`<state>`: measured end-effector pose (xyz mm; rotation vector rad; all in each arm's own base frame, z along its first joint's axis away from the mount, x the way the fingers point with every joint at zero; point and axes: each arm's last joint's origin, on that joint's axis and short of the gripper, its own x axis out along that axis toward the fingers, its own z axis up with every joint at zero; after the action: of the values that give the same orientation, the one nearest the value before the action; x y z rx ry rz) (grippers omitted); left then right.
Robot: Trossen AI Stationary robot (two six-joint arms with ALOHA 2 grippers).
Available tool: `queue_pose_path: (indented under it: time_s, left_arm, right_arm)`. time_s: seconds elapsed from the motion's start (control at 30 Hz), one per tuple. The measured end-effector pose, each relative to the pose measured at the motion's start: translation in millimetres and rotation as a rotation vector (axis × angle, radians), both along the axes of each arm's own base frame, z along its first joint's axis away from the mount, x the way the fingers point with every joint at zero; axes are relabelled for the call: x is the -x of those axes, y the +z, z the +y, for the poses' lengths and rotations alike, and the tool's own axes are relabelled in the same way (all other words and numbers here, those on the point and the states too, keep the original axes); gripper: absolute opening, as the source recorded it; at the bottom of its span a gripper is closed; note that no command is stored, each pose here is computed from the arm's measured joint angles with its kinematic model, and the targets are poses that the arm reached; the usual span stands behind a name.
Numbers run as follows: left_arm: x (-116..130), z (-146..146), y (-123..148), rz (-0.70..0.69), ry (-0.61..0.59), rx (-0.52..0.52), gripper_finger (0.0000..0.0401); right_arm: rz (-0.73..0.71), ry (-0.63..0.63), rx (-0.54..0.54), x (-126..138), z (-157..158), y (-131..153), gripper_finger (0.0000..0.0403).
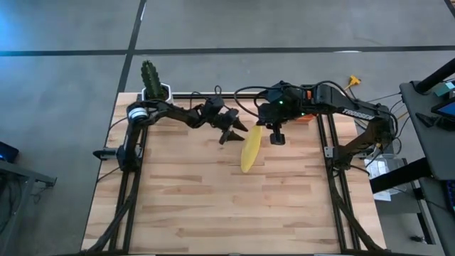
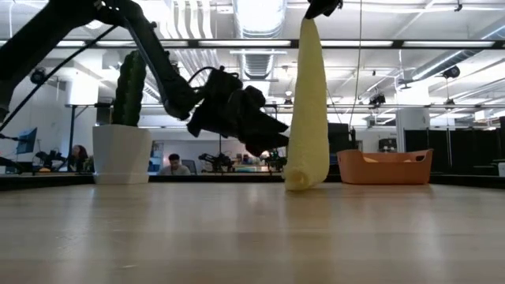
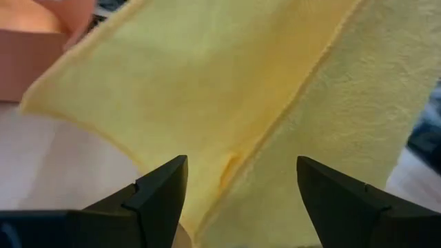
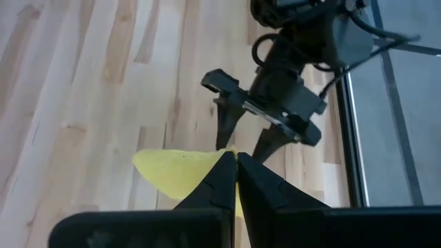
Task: Roll microfiber towels into tight, uniform cylinder then place into a basket
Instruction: Fold the yellow towel
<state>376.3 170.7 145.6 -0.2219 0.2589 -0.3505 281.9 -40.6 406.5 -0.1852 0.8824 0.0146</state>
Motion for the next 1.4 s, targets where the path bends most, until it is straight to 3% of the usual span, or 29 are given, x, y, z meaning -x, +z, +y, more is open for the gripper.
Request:
queue_pose_path:
  time_s: [0.23,0.43,0.63,1.1,1.4]
  left_arm:
    - [-13.6,6.3,11.2,-0.012,-0.034,0.022,0.0255]
    - [-15.3,-2.7,8.5,0.036,-0.131,0.08,0.0255]
    - [-15.2,-8.9,4.3,0.059,-0.145,0.093,0.0252]
    - [-10.0,-11.4,-6.8,0.189,-0.143,0.17,0.016]
    - [-8.4,-14.2,-5.1,0.194,-0.242,0.263,0.0099]
  right_arm:
    - [-0.014,-0.001,0.003,3.2,0.3,8.5,0.0008]
    - [-0.039,-0.004,0.01,4.3,0.4,15.5,0.0008]
    - [-0.039,-0.02,0.03,4.5,-0.4,16.3,0.0008]
    - [-0.046,-0.037,0.02,4.2,-0.5,16.8,0.0008]
    - [-0.043,-0.087,0.073,6.3,-2.5,18.1,0.0008]
